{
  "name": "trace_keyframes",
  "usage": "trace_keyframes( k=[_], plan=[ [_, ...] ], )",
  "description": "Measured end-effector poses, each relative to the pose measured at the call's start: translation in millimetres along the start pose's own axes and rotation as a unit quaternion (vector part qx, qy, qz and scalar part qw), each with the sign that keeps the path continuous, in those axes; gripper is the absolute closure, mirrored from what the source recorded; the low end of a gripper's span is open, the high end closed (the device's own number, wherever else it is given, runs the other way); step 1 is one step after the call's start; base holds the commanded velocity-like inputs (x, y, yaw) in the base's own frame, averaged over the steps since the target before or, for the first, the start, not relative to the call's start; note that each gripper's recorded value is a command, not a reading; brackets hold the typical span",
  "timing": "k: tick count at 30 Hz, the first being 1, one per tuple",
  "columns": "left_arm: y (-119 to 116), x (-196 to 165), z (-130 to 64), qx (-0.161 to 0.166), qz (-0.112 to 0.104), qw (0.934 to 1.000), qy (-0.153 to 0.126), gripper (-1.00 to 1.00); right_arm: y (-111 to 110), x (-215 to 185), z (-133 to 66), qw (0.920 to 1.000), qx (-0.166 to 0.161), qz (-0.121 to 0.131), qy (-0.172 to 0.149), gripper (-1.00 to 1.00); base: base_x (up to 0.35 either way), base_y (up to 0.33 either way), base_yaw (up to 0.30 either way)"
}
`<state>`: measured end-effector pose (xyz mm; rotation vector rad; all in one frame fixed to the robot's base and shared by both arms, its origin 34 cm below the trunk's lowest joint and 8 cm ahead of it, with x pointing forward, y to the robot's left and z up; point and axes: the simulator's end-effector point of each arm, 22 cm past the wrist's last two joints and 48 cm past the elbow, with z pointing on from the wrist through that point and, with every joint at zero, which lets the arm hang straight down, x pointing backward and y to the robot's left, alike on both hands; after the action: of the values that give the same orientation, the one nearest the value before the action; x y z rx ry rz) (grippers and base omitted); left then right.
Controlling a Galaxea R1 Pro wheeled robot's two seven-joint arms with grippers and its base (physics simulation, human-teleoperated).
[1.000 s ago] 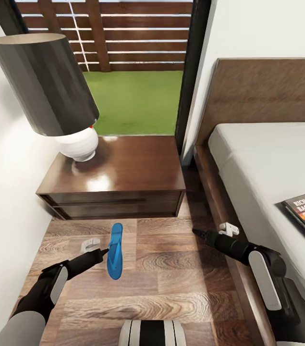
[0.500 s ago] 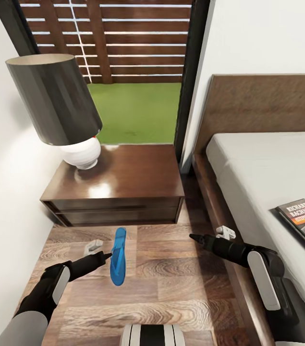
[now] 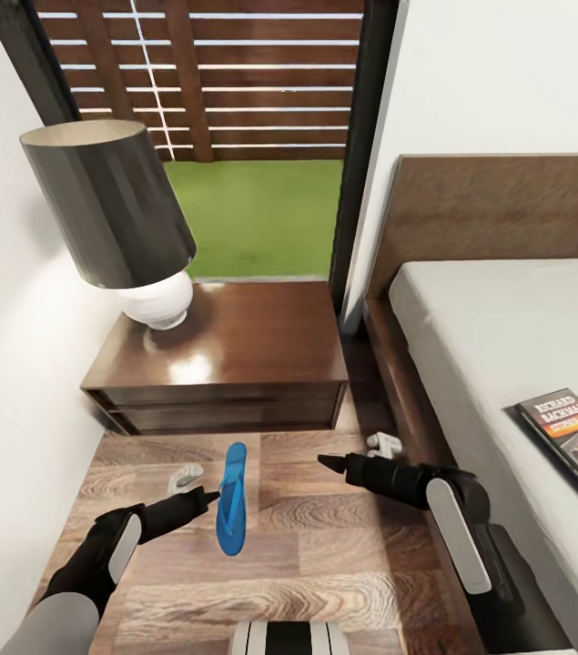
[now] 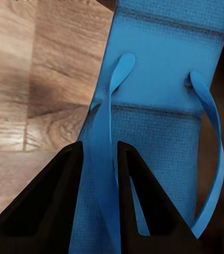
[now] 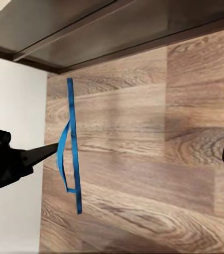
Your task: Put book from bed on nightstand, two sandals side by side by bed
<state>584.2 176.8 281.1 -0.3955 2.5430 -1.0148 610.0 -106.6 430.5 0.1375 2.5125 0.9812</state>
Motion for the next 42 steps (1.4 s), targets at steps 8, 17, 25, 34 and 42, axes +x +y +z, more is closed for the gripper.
trace_keyframes(
  k=[8,17,25,34,42],
  plan=[
    [-12.3,-7.4,-10.0,-0.001,0.000,1.0000,0.001,1.00,14.9,-6.6,-7.5,1.0000,-0.002,-0.007,0.006,-1.00,0.000,0.000,0.000],
    [-26.0,-14.8,-21.5,-0.002,0.000,1.0000,0.005,1.00,23.0,-20.3,-21.5,1.0000,0.001,-0.005,0.004,-1.00,0.000,0.000,0.000],
    [-37.8,-22.3,-31.9,-0.004,0.002,1.0000,0.006,1.00,34.9,-32.8,-33.8,1.0000,-0.001,-0.006,0.002,-1.00,0.000,0.000,0.000],
    [-53.0,-30.4,-42.0,-0.003,0.003,1.0000,0.005,1.00,41.2,-48.2,-48.9,1.0000,0.004,-0.003,-0.004,-1.00,0.000,0.000,0.000],
    [-65.5,-37.2,-51.7,-0.003,0.002,1.0000,0.005,1.00,52.9,-56.4,-57.5,1.0000,0.003,-0.002,-0.003,-1.00,0.000,0.000,0.000]
  ],
)
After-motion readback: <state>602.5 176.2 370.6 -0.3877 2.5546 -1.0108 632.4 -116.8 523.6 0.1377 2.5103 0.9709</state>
